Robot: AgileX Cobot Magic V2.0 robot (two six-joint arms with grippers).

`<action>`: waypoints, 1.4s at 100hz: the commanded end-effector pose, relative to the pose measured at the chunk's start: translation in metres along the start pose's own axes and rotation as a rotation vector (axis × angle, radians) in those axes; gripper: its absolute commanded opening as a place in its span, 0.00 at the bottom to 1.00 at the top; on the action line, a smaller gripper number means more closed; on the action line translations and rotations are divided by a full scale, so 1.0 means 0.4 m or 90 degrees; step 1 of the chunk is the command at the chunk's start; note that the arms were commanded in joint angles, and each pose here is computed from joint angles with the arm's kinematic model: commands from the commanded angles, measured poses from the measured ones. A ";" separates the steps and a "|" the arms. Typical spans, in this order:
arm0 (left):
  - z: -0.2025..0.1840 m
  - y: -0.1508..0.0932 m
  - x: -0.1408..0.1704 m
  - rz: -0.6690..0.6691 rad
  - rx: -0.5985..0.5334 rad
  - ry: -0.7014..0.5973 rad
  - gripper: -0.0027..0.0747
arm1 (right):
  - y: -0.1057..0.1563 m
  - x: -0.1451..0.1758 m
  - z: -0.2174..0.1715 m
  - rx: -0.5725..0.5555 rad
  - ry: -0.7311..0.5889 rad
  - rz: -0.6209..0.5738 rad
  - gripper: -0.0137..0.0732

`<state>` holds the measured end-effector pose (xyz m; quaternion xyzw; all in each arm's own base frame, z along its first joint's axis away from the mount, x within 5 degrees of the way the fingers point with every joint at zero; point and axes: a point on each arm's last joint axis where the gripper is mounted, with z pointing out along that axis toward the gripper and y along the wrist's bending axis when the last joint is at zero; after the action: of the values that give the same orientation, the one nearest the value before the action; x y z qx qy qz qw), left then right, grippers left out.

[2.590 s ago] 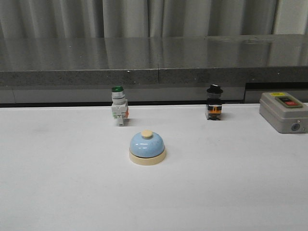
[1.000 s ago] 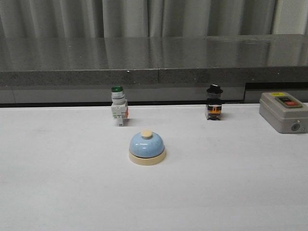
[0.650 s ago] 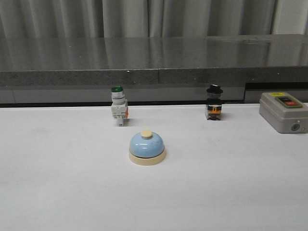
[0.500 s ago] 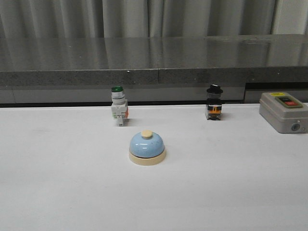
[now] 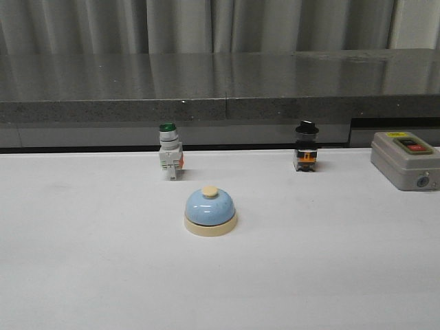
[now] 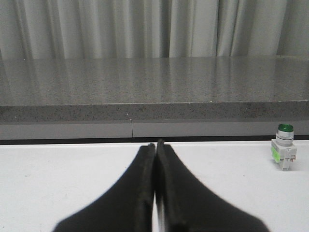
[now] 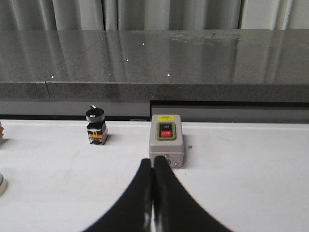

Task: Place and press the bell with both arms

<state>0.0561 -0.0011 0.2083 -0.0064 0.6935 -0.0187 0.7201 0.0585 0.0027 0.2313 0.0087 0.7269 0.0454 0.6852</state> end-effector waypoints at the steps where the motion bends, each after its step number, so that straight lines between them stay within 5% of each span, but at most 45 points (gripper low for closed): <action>1: -0.006 0.002 -0.003 0.000 -0.004 -0.055 0.01 | 0.008 -0.093 0.014 -0.004 -0.043 -0.010 0.08; 32: -0.006 0.002 -0.003 0.000 -0.004 -0.055 0.01 | 0.022 -0.247 0.147 0.001 0.021 -0.011 0.08; 63: -0.006 0.002 -0.003 0.000 -0.004 -0.055 0.01 | 0.047 -0.232 0.329 -0.024 0.141 -0.017 0.08; 101: -0.006 0.002 -0.003 0.000 -0.004 -0.055 0.01 | 0.231 -0.197 0.466 -0.184 0.244 -0.061 0.08; 140: -0.006 0.002 -0.003 0.000 -0.004 -0.055 0.01 | 0.411 -0.152 0.585 -0.250 0.419 -0.132 0.08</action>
<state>0.0561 -0.0011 0.2082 -0.0060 0.6941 -0.0184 0.7196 0.2789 0.1611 0.2721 -0.1981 0.8925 0.1104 0.3899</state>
